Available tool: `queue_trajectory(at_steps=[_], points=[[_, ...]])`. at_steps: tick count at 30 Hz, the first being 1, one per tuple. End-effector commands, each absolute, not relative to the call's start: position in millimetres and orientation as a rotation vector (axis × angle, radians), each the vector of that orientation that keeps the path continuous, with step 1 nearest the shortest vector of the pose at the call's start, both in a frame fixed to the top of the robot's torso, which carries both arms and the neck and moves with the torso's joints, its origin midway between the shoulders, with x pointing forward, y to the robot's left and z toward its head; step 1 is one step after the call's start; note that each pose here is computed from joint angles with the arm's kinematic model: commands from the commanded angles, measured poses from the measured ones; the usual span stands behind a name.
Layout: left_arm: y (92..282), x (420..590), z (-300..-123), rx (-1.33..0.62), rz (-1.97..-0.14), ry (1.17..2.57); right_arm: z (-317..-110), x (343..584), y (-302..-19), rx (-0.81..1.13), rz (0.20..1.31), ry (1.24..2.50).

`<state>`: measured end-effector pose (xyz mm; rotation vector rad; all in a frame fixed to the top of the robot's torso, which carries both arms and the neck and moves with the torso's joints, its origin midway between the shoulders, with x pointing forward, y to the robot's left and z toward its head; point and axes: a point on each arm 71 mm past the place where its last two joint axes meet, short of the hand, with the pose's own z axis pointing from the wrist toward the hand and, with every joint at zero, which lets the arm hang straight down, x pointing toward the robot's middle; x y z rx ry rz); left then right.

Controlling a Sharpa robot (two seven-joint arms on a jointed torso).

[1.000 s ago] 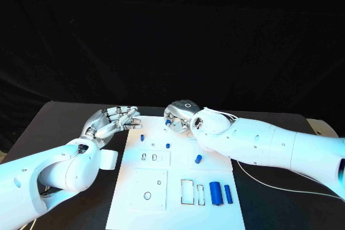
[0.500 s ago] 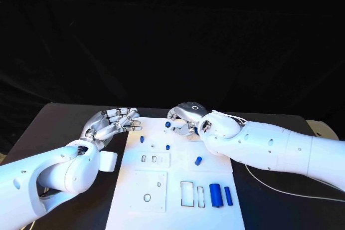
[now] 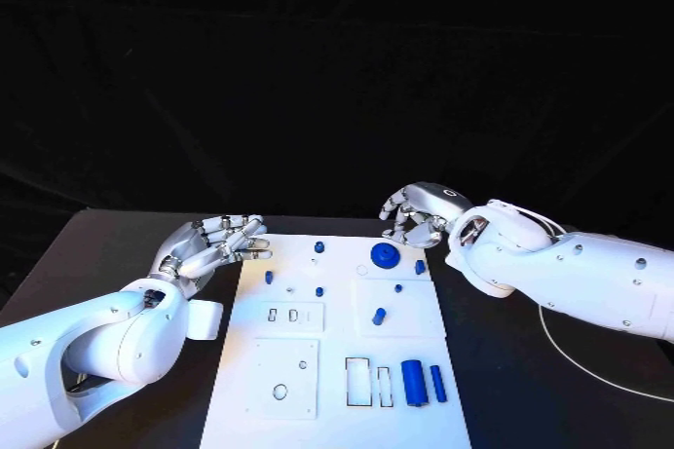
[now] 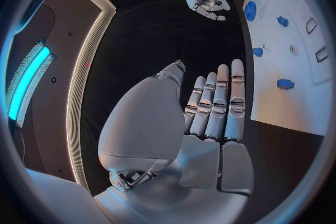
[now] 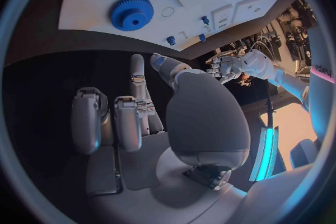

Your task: Assemble the parts on the task board

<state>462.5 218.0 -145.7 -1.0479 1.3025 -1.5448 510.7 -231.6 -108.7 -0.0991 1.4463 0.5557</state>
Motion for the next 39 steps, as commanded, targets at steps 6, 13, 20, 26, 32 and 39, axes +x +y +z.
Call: queue_trajectory(at_steps=[6, 13, 20, 26, 32, 39], points=[[214.0, 462.0, -144.2, -1.033, -1.576, 1.313, -123.2, 505.9, -256.1, 0.039, 0.58, 1.644], [212.8, 462.5, -144.6, -1.032, -1.579, 1.316, -133.3, 508.0, -253.0, 0.017, 0.547, 1.654], [213.2, 463.3, -145.0, -1.033, -1.578, 1.316, -140.4, 513.9, -239.2, -0.013, 0.535, 1.644], [213.4, 463.7, -145.2, -1.034, -1.578, 1.317, -145.8, 518.8, -232.6, -0.027, 0.519, 1.64], [213.3, 464.0, -145.4, -1.034, -1.578, 1.318, -148.5, 521.8, -229.5, -0.039, 0.507, 1.639], [213.8, 464.4, -145.7, -1.035, -1.576, 1.319, -150.0, 522.4, -229.2, -0.052, 0.499, 1.643]])
